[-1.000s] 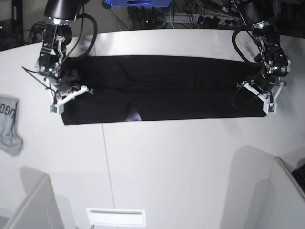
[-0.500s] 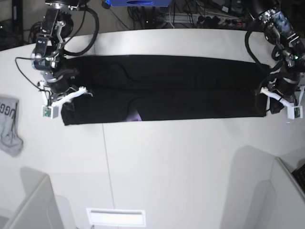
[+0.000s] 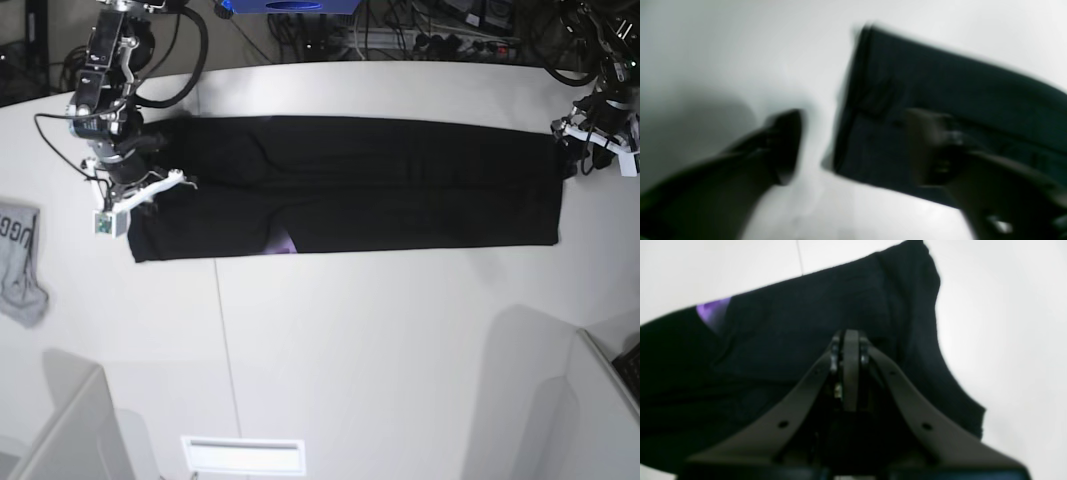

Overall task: Fold the T-shirt properly
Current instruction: 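Grasp the strip's two ends with the left and right grippers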

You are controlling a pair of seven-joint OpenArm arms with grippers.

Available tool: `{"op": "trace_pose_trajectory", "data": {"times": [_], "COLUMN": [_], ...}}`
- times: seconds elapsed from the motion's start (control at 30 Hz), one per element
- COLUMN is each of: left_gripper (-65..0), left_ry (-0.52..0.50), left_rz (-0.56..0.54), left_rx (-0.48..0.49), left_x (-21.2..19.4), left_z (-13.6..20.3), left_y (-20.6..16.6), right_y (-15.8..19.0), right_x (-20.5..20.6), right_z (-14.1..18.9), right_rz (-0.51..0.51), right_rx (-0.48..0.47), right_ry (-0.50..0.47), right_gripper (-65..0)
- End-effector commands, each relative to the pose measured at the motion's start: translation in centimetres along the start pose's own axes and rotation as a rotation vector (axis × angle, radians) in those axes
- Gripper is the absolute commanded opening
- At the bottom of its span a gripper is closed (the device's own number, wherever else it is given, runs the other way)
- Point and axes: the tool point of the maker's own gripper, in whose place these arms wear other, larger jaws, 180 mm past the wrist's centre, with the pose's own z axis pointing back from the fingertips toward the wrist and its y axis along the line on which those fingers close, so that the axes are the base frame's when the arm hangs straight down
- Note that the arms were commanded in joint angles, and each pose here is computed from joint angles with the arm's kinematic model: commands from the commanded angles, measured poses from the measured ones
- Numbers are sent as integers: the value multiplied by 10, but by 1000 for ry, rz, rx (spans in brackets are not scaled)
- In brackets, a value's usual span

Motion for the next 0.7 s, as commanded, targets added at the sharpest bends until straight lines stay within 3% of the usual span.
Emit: {"op": "trace_pose_trajectory", "data": {"times": [0.0,0.07,0.23,0.4,0.67], "left_gripper": [-63,-39,-81,-79,-82], "left_ry": [-67,-60,-60,36,105], "left_rz": [-8,22,81,42,97], "left_rx": [-20,-21,-45,-79,-74], "left_x": [22,18,18,2,-22], "left_z": [-1,-7,-26,-54,-71], "left_y": [0,3,0,-14,-11], "right_y": [1,1,1,-1,-2], "right_x": [12,12,7,2,-4], "right_z": [3,3,3,4,5], "right_rz": [5,5,4,4,4], "right_rx": [6,6,5,3,0], "right_ry": [-38,-38,-23,-9,1], "right_gripper": [-650,-650,-650,-650,-650]}}
